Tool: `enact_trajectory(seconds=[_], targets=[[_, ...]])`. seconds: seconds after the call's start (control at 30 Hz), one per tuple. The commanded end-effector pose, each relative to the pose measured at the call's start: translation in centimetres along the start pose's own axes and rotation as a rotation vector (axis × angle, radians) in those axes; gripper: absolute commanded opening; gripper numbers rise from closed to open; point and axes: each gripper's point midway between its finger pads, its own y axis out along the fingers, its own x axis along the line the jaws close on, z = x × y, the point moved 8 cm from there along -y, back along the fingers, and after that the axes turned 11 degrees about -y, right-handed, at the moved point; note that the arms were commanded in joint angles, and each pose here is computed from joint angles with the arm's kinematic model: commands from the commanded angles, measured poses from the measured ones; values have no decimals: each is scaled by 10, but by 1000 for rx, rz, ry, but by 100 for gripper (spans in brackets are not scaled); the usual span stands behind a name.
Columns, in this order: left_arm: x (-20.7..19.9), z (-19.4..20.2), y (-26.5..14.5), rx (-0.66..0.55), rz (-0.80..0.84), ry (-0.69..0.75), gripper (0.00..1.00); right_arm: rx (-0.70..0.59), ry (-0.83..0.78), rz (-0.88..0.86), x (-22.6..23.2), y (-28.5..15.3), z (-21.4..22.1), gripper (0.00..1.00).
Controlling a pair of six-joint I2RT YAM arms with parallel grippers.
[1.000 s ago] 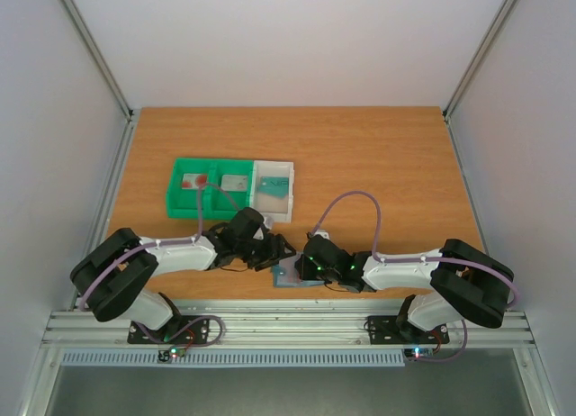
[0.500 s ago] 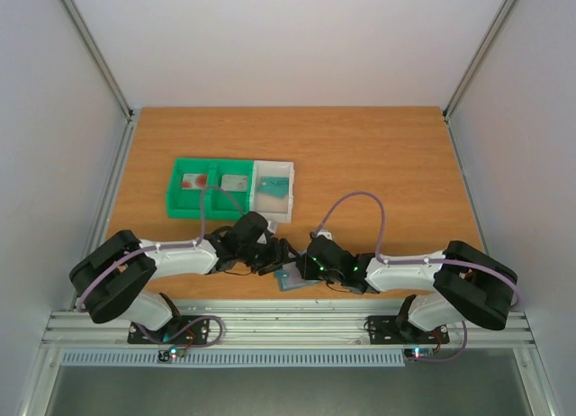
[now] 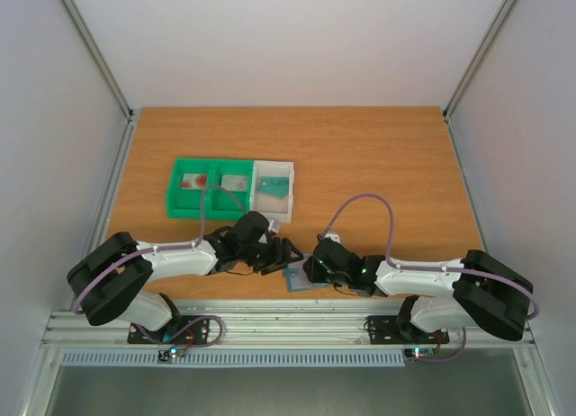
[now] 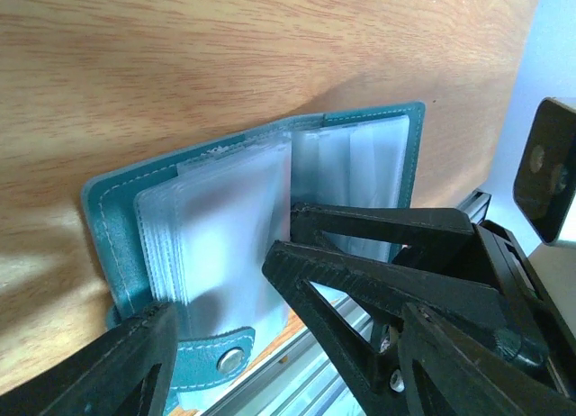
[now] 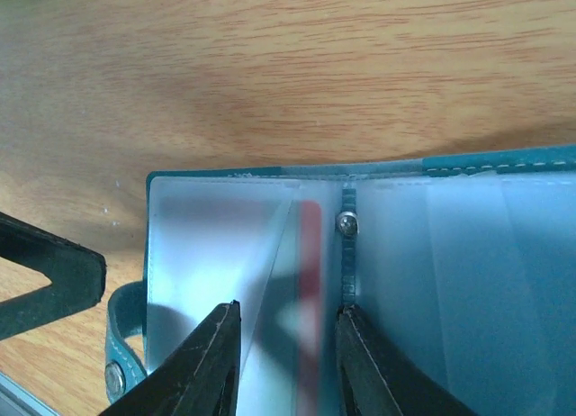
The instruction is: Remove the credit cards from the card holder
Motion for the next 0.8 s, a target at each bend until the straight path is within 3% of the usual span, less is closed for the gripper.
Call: enact_trajectory(seconds=[0.0,0.27,0.77], targets=[[-28,-1,-4,-8,105,64,68,3,-17,67,-11,-8,5,32],[-25,-4,9,20,112,43,68,9,-19,70,-11,-7,4,31],[-14,-8,17,0,55,32,68,78,27,118,-24,7,22,14]])
